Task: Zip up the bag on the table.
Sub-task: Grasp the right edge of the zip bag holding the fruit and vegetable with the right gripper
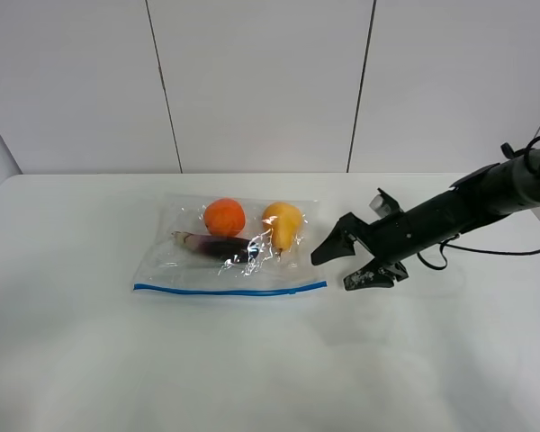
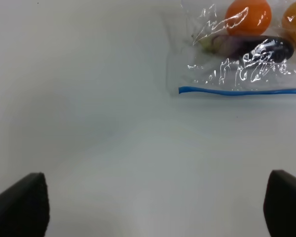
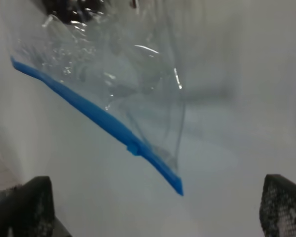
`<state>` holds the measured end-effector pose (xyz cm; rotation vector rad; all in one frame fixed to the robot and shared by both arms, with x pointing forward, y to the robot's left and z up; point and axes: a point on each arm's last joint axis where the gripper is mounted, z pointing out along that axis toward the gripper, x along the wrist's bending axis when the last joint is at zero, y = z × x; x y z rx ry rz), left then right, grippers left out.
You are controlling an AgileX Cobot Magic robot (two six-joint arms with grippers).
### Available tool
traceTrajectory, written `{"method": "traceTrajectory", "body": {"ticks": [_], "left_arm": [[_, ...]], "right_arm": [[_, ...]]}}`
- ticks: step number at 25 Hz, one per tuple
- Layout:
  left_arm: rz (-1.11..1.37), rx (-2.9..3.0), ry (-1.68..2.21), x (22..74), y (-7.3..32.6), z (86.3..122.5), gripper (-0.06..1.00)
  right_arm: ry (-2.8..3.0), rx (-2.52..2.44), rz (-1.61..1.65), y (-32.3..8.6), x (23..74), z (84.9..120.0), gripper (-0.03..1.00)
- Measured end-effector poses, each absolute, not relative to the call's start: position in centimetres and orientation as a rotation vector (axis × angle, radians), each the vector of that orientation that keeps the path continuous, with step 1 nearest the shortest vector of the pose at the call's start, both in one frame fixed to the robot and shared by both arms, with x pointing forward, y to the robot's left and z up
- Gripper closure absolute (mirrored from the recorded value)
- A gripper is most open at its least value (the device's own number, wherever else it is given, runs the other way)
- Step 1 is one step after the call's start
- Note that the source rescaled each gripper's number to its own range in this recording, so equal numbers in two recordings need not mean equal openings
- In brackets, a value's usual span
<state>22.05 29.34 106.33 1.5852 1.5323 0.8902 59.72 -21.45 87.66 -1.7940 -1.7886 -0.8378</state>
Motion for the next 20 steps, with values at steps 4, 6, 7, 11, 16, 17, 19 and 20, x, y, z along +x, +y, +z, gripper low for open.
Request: {"method": "traceTrajectory", "body": {"ticks": [4, 6, 7, 11, 16, 17, 19, 20], "left_arm": [[0.89, 1.585, 1.532, 22.1, 29.3, 106.3, -0.06], [0.89, 1.585, 1.532, 22.1, 29.3, 106.3, -0.06], [0.89, 1.585, 1.532, 22.1, 29.3, 106.3, -0.06], [0.89, 1.585, 1.532, 22.1, 29.3, 106.3, -0.06], [0.89, 1.585, 1.532, 22.1, 29.3, 106.3, -0.06], [0.89, 1.585, 1.532, 22.1, 29.3, 106.3, -0.06], [0.89, 1.585, 1.532, 22.1, 29.3, 106.3, -0.06], [0.89, 1.585, 1.532, 22.1, 29.3, 106.3, -0.06]], "right_arm": [[-1.846, -1.751, -0.82, -19.6, 60.1, 86.5, 0.07], [-1.86, -1.751, -0.829, -19.5, 60.4, 86.4, 0.09], [-1.865, -1.752, -0.838, -19.4, 60.7, 86.5, 0.12], [-1.871, -1.756, -0.852, -19.4, 60.9, 86.7, 0.32], [-1.878, -1.732, -0.836, -19.4, 60.7, 86.7, 0.39], [-1.884, -1.73, -0.83, -19.4, 60.7, 86.6, 0.39], [-1.89, -1.727, -0.826, -19.4, 60.7, 86.6, 0.4], [-1.89, -1.727, -0.826, -19.4, 60.7, 86.6, 0.4]]}}
